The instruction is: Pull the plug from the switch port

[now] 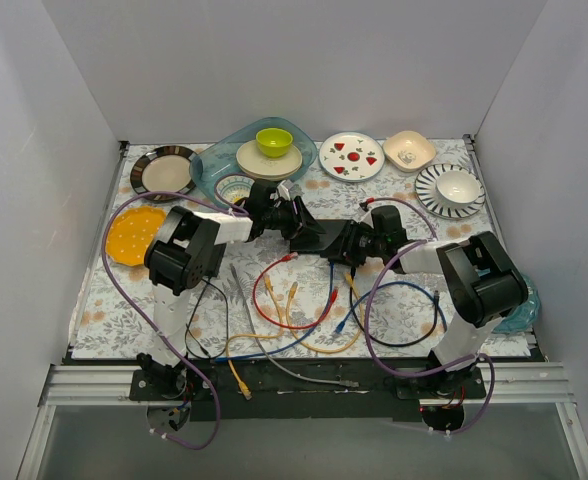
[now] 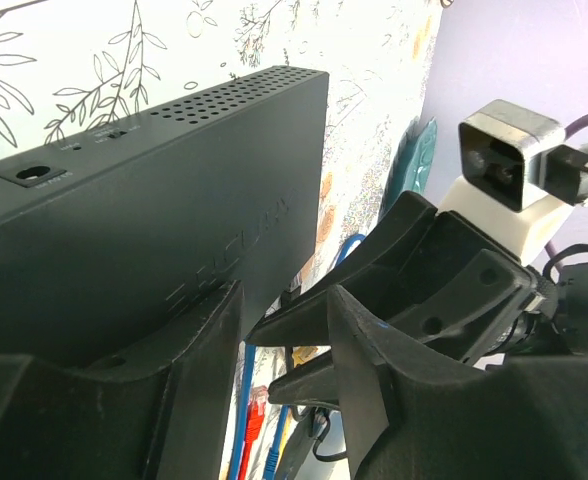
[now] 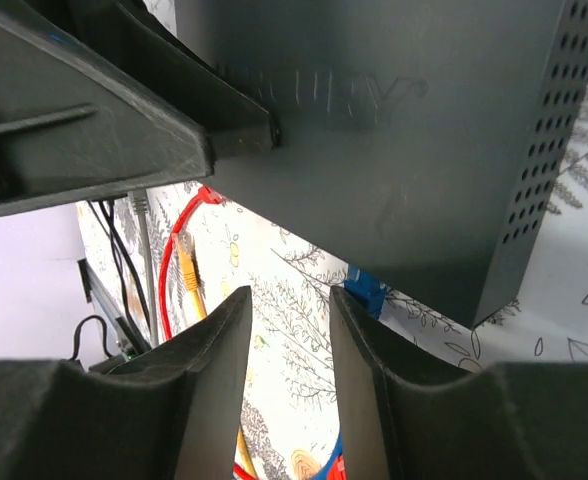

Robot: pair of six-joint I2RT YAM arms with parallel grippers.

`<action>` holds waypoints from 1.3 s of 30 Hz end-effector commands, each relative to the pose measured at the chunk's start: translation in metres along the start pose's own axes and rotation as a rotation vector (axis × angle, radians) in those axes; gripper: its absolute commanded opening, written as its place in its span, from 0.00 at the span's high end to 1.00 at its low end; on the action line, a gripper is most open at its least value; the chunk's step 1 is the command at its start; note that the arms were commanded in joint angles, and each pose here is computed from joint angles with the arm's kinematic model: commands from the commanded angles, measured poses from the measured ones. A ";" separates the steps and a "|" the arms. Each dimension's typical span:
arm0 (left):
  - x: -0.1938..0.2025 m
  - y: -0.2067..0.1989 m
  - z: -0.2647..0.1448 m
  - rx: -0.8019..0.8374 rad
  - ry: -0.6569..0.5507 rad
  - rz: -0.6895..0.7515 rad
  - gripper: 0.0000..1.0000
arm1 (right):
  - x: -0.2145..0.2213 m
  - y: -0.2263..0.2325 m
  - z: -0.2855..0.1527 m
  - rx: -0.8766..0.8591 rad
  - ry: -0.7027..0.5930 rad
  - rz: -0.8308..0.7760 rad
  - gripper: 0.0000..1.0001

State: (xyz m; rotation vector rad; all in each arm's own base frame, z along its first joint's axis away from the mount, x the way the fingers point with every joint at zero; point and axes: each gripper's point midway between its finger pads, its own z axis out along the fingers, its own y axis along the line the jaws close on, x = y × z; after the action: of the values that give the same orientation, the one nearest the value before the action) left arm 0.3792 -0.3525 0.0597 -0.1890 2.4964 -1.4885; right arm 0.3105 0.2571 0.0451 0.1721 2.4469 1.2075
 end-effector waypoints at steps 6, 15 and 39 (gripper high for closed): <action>0.004 0.040 -0.007 -0.145 -0.025 -0.064 0.60 | -0.002 -0.025 -0.010 0.123 -0.080 0.032 0.56; 0.002 0.037 -0.007 -0.141 -0.024 -0.056 0.60 | -0.004 -0.037 -0.025 0.183 -0.145 0.004 0.56; 0.009 0.040 -0.008 -0.141 -0.011 -0.064 0.60 | -0.007 -0.041 0.000 0.031 -0.159 0.284 0.64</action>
State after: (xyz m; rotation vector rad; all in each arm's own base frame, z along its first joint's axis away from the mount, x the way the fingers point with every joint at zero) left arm 0.3776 -0.3506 0.0594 -0.1948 2.4989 -1.4849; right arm 0.3233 0.2378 0.0275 0.4927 2.3782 1.1866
